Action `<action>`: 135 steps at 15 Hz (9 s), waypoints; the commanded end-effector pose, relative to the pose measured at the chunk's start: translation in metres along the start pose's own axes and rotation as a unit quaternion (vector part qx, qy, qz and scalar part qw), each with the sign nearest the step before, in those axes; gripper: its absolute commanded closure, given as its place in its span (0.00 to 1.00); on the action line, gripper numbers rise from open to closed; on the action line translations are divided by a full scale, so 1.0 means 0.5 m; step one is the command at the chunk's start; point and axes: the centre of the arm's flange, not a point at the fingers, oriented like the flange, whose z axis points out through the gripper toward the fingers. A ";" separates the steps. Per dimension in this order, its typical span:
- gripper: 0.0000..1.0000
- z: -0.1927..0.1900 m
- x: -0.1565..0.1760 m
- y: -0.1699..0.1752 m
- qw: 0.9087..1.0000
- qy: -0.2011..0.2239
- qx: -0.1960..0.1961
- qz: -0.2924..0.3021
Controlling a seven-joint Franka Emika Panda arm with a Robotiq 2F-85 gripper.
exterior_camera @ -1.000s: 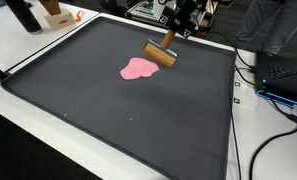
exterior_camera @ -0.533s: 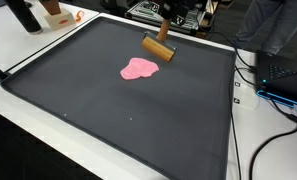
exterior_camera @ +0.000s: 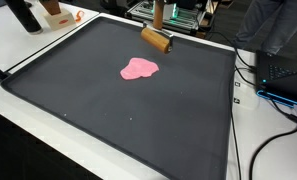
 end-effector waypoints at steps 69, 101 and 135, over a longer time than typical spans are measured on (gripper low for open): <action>0.77 0.378 -0.381 0.130 0.744 0.017 0.211 0.634; 0.77 0.381 -0.334 0.142 0.732 0.044 0.222 0.643; 0.77 0.352 -0.257 0.165 0.757 0.057 0.225 0.611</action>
